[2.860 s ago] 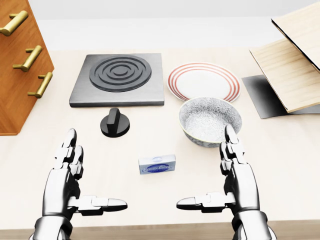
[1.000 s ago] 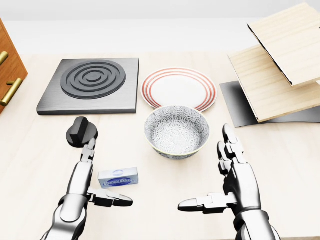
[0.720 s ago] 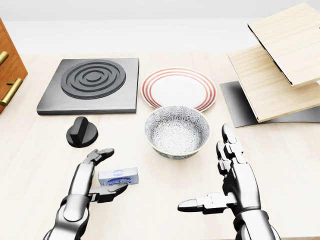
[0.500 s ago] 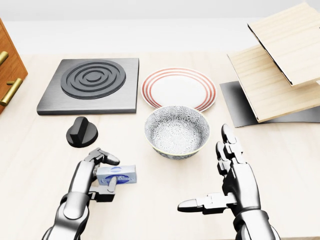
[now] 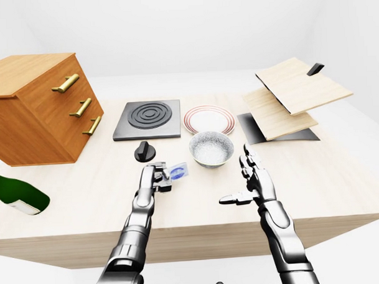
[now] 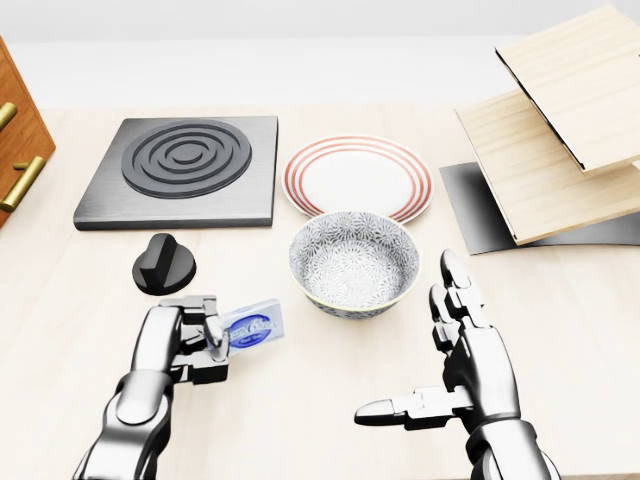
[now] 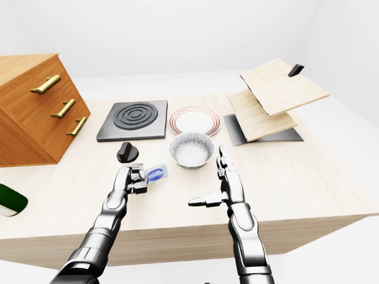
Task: Pick up the cream cheese and put it in the bowl.
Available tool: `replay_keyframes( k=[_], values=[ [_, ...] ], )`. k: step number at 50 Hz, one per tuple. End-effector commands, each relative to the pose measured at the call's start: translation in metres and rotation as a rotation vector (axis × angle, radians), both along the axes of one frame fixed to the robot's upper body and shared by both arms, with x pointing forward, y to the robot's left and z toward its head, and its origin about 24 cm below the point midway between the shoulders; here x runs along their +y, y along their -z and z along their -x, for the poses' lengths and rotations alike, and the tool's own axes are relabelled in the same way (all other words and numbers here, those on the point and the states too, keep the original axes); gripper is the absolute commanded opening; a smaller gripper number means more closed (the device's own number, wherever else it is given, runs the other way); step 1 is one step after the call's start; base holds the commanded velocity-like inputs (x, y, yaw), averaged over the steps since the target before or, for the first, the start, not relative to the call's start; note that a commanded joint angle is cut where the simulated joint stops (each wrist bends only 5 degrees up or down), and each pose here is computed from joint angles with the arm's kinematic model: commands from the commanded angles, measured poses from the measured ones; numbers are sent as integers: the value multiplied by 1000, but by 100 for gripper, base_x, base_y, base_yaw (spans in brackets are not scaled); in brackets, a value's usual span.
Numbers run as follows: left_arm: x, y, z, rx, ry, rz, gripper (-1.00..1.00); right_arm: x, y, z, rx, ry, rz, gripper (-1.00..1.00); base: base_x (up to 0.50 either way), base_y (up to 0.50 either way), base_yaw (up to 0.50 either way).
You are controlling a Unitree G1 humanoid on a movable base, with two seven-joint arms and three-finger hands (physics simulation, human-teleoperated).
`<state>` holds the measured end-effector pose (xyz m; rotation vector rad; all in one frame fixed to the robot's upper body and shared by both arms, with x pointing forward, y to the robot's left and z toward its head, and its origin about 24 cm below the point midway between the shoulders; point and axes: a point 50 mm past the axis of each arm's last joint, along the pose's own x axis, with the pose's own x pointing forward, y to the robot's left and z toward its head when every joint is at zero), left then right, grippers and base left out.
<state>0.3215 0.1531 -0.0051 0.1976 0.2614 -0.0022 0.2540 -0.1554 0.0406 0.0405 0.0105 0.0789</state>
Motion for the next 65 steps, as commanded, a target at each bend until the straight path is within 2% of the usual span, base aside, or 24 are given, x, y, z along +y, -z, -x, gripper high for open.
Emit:
replay_keyframes(
  k=[1,9,15,20,27,32,43,44,45,46,49,51,54,58,65],
  values=[
    [-2,-33,-11,-144,-12,43,-100,0,0,0,2,1,-5,100,0,0,0],
    [-4,-46,-20,-183,-24,43,-100,0,0,0,1,10,-20,100,0,0,0],
    [-7,-70,-35,-253,-20,18,-100,-1,0,0,-4,37,-21,100,0,0,0],
    [-6,-83,-53,-247,-28,-49,-100,-5,0,0,-9,102,-25,100,0,0,0],
    [-9,-87,-72,-157,-4,-216,-100,-6,0,0,-14,145,-58,100,0,0,0],
    [-13,-97,-79,-149,11,-250,-100,-6,-1,0,-32,147,-56,100,0,0,0],
    [-35,-115,-86,-193,69,-285,-100,-6,-3,-1,-64,123,-1,100,0,0,0],
    [-37,-116,-87,-195,74,-286,-100,-15,-24,-32,-76,129,13,100,0,0,0],
    [-38,-116,-87,-196,80,-285,-100,-21,-39,-51,-82,128,20,100,0,0,0],
    [-40,-118,-87,-200,83,-286,-100,-24,-50,-55,-106,121,29,100,0,0,0],
    [-44,-119,-87,-200,101,-268,-100,-33,-76,-49,-217,126,27,100,0,0,0],
    [-47,-120,-87,-199,112,-263,-100,-25,-87,-56,-249,122,50,100,0,0,0],
    [-53,-118,-87,-192,137,-270,-100,-18,-88,-61,-250,110,44,100,0,0,0],
    [-59,-119,-87,-196,155,-289,-100,-16,-85,-57,-245,95,37,100,0,0,0],
    [-71,-123,-86,-213,184,-305,-100,-32,-82,-44,-249,98,26,100,0,0,0]
  ],
)
